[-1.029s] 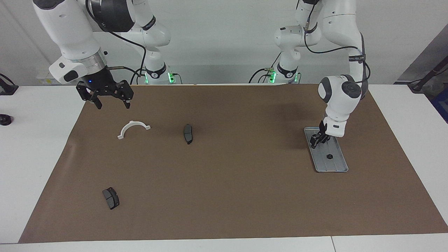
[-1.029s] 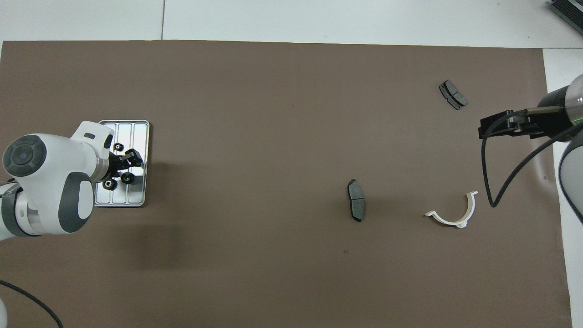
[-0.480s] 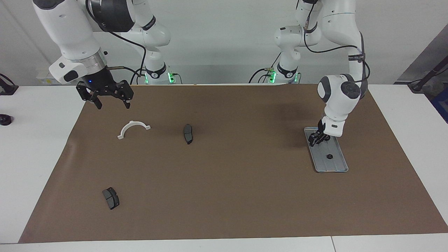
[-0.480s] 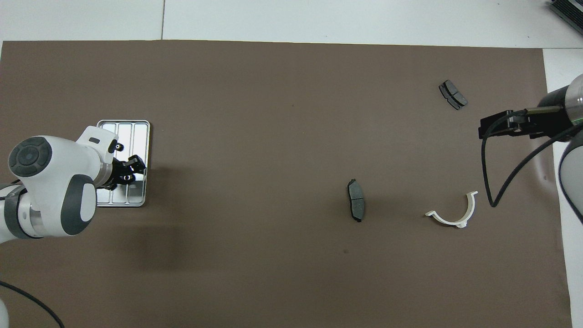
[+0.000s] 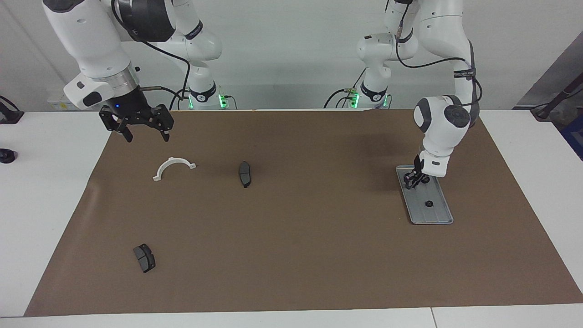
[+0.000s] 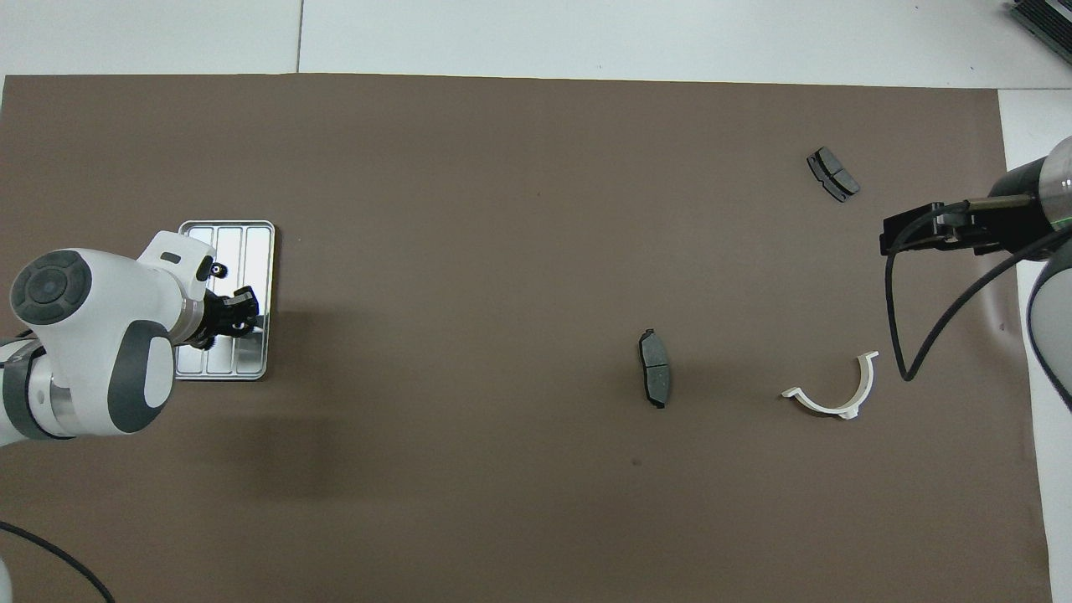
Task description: Place bearing gear from tray to pile
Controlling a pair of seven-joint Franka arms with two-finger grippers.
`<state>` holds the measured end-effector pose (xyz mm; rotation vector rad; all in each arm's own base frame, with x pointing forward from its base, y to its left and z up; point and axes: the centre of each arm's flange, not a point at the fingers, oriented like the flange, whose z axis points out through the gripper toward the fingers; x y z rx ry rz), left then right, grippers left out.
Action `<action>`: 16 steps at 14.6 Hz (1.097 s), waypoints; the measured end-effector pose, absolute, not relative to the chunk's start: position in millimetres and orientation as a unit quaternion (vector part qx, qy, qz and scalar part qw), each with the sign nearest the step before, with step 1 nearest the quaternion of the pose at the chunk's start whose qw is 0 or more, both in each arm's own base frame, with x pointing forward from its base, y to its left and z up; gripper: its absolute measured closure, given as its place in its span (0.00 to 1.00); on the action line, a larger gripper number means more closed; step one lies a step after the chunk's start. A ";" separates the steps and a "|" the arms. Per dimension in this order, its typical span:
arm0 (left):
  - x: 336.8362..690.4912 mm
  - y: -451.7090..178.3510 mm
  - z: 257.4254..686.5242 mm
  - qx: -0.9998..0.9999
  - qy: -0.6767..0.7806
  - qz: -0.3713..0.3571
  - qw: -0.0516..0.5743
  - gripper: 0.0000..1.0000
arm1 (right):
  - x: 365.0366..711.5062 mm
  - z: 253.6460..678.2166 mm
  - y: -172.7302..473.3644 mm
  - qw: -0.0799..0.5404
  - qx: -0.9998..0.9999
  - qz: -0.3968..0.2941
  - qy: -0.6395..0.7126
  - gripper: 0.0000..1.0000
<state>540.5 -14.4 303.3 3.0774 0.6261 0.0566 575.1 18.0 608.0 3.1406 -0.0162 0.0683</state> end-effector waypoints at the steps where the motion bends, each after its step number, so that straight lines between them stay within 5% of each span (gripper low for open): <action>1: 542.1 -13.4 306.3 0.980 0.200 0.013 -0.001 0.65 | 575.1 608.0 18.0 0.000 1.000 0.022 -0.005 0.00; 9: 586.1 -89.2 425.2 0.984 0.176 0.026 0.003 0.65 | 575.1 608.0 18.0 0.000 1.000 0.022 -0.005 0.00; 16: 553.8 -288.8 405.9 0.952 0.274 0.099 0.096 0.65 | 575.1 608.0 18.0 0.000 1.000 0.022 -0.005 0.00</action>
